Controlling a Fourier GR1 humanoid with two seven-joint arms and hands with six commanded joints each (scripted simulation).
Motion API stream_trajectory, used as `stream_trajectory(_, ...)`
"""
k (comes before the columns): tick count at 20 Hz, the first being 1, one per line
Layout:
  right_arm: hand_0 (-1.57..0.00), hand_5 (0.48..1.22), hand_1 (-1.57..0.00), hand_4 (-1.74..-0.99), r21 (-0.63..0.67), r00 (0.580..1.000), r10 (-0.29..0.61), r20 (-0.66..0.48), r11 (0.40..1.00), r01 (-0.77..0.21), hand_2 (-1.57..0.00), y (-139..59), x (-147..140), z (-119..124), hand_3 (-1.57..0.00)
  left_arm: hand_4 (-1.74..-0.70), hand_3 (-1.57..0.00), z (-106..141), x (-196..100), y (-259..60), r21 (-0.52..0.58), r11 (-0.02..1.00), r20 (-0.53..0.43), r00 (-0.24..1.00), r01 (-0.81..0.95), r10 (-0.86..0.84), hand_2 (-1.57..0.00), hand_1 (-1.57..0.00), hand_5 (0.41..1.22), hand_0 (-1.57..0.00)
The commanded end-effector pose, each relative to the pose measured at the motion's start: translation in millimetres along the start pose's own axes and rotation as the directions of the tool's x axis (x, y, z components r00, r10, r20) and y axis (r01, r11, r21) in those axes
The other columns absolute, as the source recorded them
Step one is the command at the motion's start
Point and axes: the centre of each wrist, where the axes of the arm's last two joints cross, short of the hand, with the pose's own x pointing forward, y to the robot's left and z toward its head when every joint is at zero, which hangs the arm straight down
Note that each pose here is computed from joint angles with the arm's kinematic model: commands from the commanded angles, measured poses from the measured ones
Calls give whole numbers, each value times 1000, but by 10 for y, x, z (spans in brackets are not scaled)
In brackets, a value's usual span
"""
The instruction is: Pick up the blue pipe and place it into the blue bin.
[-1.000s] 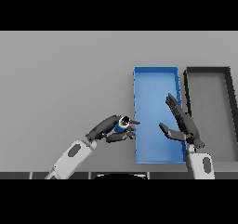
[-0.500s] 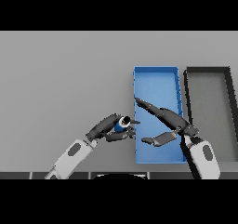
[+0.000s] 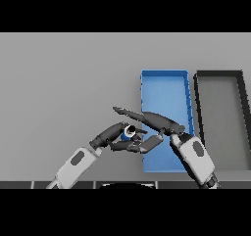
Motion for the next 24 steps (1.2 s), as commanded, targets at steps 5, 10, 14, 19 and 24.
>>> stream_trajectory(5,-181,509,-225,-1294,75,1000,-4,18,997,3,-237,23,22,-296,-161,-1737,-1288,-10,-24,50,1,999,-7,999,36,-36,-1320,-1326,1221,-1394)
stream_trajectory(10,-1025,606,-1013,-1530,158,1000,-18,16,987,16,-1038,15,64,-440,-868,-1574,-781,-33,17,92,-27,991,-107,985,129,-131,-863,-879,1221,-935)
stream_trajectory(14,-1347,905,-1342,-1469,177,993,-115,28,978,109,-1353,80,-7,-485,-1257,-1673,-1247,-38,24,42,23,1000,-5,1000,21,-21,-1186,-1287,1221,-1311)
stream_trajectory(19,-1498,1118,-1496,-1465,170,997,-13,76,985,0,-1500,95,10,-442,-1468,-1719,-1465,-56,25,33,15,1000,3,1000,-10,10,-1390,-1478,1221,-1486)
stream_trajectory(24,-1547,1187,-1546,-1487,153,994,-65,82,987,52,-1548,127,13,-465,-1537,-1415,-853,30,27,89,-21,995,8,995,96,-96,-781,-866,1221,-925)
